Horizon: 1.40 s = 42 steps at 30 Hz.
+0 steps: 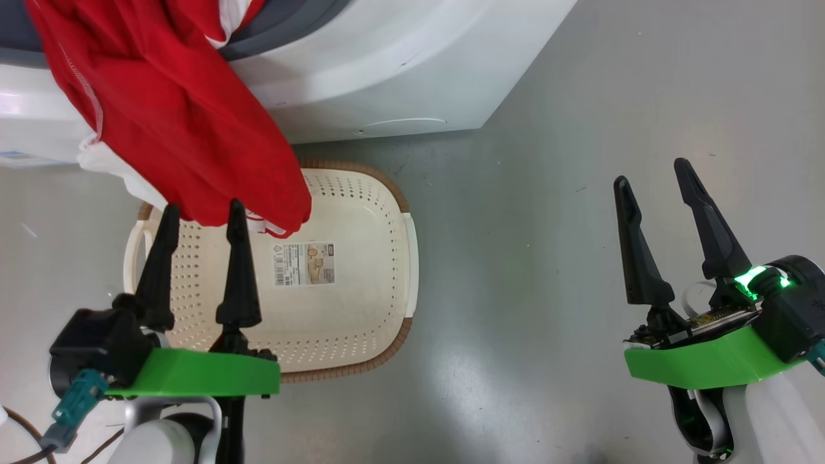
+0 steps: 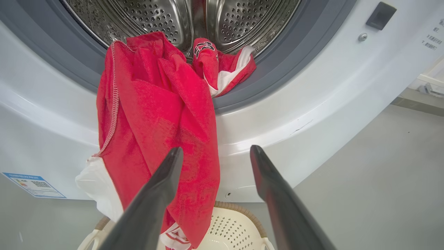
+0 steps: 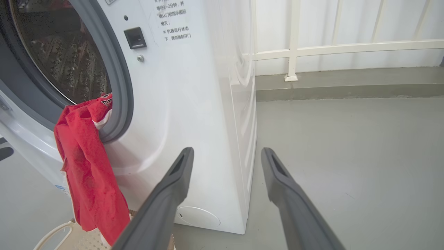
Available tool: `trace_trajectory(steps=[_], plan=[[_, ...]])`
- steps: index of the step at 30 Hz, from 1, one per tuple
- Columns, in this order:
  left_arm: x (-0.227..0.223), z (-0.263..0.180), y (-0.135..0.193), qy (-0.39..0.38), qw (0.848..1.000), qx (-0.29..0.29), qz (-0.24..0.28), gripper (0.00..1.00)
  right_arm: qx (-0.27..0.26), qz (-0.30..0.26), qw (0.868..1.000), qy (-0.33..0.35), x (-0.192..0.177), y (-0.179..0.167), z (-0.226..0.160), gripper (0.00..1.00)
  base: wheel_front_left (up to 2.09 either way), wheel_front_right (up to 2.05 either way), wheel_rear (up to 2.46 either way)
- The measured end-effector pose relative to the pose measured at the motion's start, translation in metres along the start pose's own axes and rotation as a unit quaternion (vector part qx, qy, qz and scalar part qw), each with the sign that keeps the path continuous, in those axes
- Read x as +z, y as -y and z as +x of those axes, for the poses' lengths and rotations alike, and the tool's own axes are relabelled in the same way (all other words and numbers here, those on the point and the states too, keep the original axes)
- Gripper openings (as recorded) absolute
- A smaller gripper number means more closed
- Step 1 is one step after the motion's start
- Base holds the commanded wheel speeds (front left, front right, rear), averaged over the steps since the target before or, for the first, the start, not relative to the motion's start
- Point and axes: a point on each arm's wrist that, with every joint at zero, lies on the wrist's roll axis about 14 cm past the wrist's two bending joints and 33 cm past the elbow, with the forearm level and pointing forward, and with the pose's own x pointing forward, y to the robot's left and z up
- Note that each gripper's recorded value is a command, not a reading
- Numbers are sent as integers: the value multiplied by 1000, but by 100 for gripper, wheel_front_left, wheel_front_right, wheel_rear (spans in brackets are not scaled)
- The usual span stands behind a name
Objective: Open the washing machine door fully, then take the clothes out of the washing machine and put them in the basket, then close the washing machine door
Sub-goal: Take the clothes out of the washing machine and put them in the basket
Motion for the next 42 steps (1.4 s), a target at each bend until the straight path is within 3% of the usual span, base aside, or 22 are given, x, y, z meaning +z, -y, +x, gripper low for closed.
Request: trace_trajectory(steps=[17,42], plan=[[-22,31,-5,-28,1000,4,9,100,-1,2,1000,-4,1,0,-5,100,0,0,0],[-54,91,-28,-71,993,29,86,100,-6,3,1000,-4,3,3,-10,100,0,0,0]])
